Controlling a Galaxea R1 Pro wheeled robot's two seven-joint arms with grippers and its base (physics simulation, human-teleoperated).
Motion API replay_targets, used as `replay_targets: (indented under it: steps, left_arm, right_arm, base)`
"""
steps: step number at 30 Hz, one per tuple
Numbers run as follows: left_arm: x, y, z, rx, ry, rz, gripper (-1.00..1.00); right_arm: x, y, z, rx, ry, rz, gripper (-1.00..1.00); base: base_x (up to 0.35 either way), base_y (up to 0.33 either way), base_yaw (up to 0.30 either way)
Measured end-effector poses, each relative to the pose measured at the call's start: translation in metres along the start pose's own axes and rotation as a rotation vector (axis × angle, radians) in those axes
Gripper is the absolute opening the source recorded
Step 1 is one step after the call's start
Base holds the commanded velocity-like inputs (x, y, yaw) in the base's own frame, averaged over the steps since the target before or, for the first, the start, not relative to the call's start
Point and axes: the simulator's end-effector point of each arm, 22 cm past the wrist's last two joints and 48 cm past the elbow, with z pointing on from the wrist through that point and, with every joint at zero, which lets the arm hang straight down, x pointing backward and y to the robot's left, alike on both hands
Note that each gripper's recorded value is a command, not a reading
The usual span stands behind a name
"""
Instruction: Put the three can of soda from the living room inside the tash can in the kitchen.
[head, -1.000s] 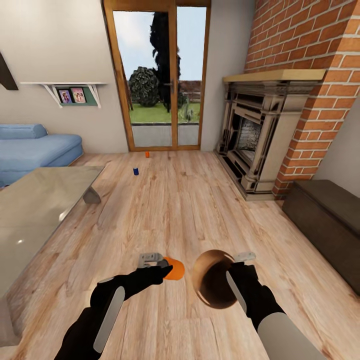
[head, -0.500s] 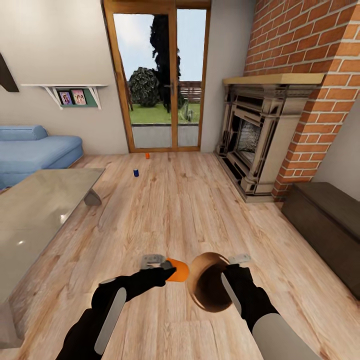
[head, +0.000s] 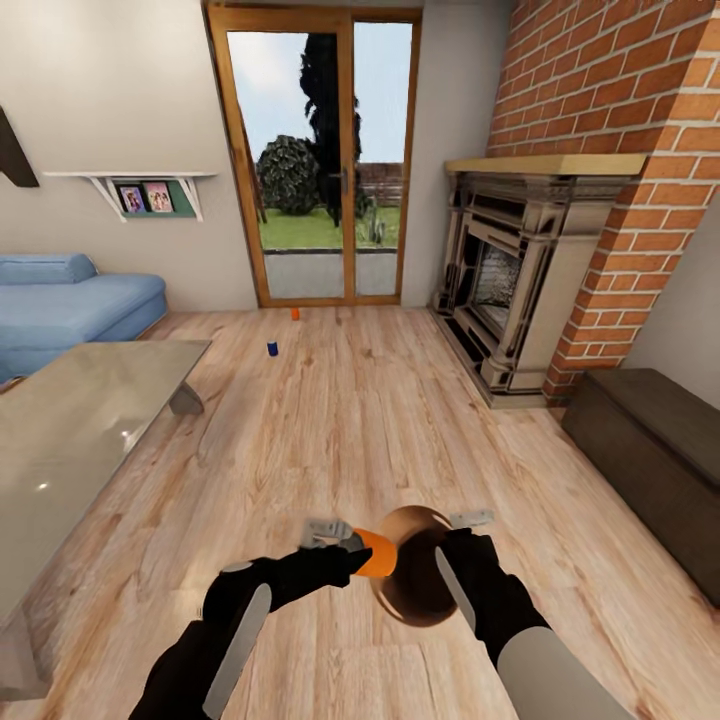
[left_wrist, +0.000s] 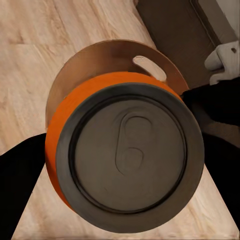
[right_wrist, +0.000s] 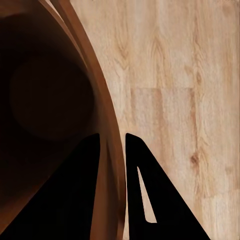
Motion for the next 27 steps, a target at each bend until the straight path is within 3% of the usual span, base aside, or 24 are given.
replay_targets:
  steps: [9, 20, 27]
  left_arm:
    - [0.022, -0.001, 0.01, -0.002, 0.047, -0.005, -1.0]
    - [0.043, 0.008, 0.023, -0.02, 0.053, -0.003, -1.0]
    - [0.054, 0.022, 0.031, -0.057, 0.031, 0.002, -1.0]
  right_arm:
    - [-0.003, 0.02, -0.007, -0.03, -0.008, -0.009, -1.0]
    - [0.003, 0.048, -0.013, -0.065, 0.003, -0.044, -1.0]
    - [0.004, 0.05, -0.014, -0.066, 0.001, -0.057, -1.0]
  base:
    - [0.0, 0.0, 0.0]
    - [0.0, 0.0, 0.0]
    - [0.0, 0.0, 0.0]
